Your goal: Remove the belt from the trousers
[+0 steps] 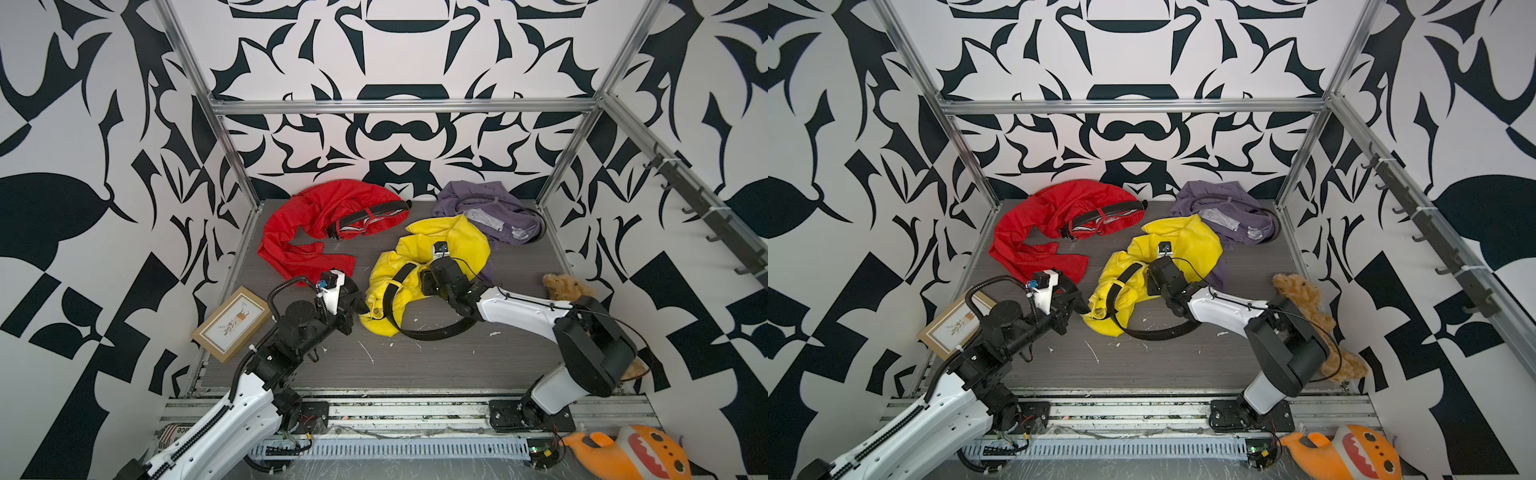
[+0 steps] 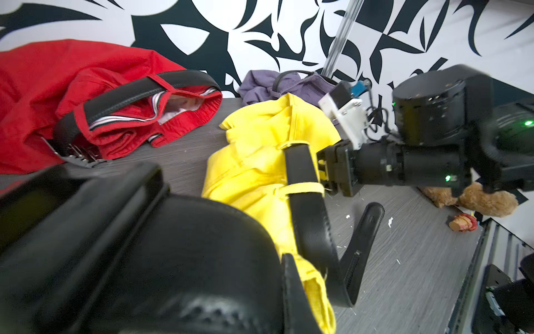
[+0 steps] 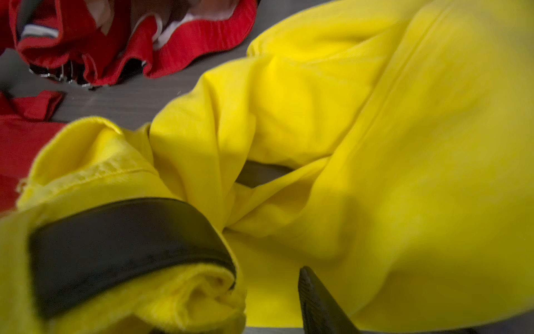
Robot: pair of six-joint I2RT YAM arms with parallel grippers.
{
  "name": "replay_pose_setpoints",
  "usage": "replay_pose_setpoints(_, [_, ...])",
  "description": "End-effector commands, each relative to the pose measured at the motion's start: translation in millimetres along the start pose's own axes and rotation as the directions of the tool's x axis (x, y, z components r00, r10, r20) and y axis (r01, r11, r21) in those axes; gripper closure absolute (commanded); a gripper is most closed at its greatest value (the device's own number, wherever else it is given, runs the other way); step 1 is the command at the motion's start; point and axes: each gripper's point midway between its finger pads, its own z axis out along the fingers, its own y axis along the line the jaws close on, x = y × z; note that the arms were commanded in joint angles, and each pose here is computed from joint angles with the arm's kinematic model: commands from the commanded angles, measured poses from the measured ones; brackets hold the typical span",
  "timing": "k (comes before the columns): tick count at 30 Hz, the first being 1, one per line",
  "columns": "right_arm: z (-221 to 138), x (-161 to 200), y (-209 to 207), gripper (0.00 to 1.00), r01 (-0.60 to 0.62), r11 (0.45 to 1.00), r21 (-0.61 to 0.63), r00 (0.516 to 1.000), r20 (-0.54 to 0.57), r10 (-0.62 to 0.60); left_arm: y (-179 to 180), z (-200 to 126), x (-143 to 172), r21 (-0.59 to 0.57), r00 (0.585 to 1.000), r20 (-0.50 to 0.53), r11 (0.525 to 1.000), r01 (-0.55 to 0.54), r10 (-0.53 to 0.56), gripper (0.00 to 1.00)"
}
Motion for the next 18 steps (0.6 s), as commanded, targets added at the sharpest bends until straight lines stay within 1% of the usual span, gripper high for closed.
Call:
replay_pose_setpoints(1, [-12.3, -22.7, -71.0, 0.48, 0.015, 0.976, 0.219, 1.000, -0.001, -0.015, -2.7, -12.1, -30.0, 0.014, 0.998, 0.054, 1.000, -0.027, 0.026, 1.00])
replay_pose_setpoints(2, [-11.2, -25.2, -76.0, 0.48, 0.001, 0.978, 0.206, 1.000, -0.007, 0.001, -3.0, -12.6, -31.8, 0.020, 0.998, 0.058, 1.000, -0.023, 0.022, 1.00])
replay_pose_setpoints(3, [-9.6, -26.2, -70.8, 0.47, -0.007, 0.989, 0.150, 1.000, -0.018, 0.010, -3.7, -11.9, -32.6, 0.028, 0.998, 0.057, 0.999, -0.017, 0.015, 1.00])
replay_pose_setpoints(5, [-10.1, -27.5, -59.7, 0.46, 0.014, 0.996, 0.089, 1.000, -0.023, -0.013, -5.8, -8.8, -32.0, 0.045, 0.999, 0.051, 0.999, -0.009, 0.007, 1.00])
replay_pose_setpoints(6, [-8.9, -25.2, -44.5, 0.43, 0.015, 1.000, -0.002, 0.999, -0.033, -0.015, -6.7, -6.6, -30.6, 0.053, 0.999, 0.046, 0.999, -0.002, 0.000, 1.00])
replay_pose_setpoints(9, [-6.3, -20.7, -20.7, 0.40, 0.001, 0.990, -0.143, 1.000, -0.028, -0.005, -9.5, -1.6, -31.0, 0.076, 0.999, 0.049, 0.997, 0.016, -0.020, 1.00])
replay_pose_setpoints(13, [7.5, -11.6, -3.2, 0.31, -0.023, 0.974, -0.227, 0.998, -0.059, 0.010, -11.1, 3.9, -29.8, 0.094, 0.998, 0.049, 0.995, 0.035, -0.040, 1.00])
replay_pose_setpoints(15, [17.4, -7.2, 10.4, 0.28, -0.031, 0.957, -0.287, 0.997, -0.081, 0.008, -11.2, 5.3, -29.3, 0.097, 0.998, 0.047, 0.994, 0.040, -0.045, 1.00])
replay_pose_setpoints(16, [21.4, -6.8, 18.9, 0.26, -0.023, 0.948, -0.317, 0.997, -0.074, -0.001, -11.3, 5.4, -29.8, 0.098, 0.998, 0.048, 0.994, 0.041, -0.046, 1.00])
replay_pose_setpoints(18, [29.1, -5.4, 28.2, 0.22, -0.009, 0.943, -0.332, 0.998, -0.059, -0.011, -11.1, 5.2, -29.7, 0.096, 0.998, 0.048, 0.995, 0.041, -0.046, 1.00])
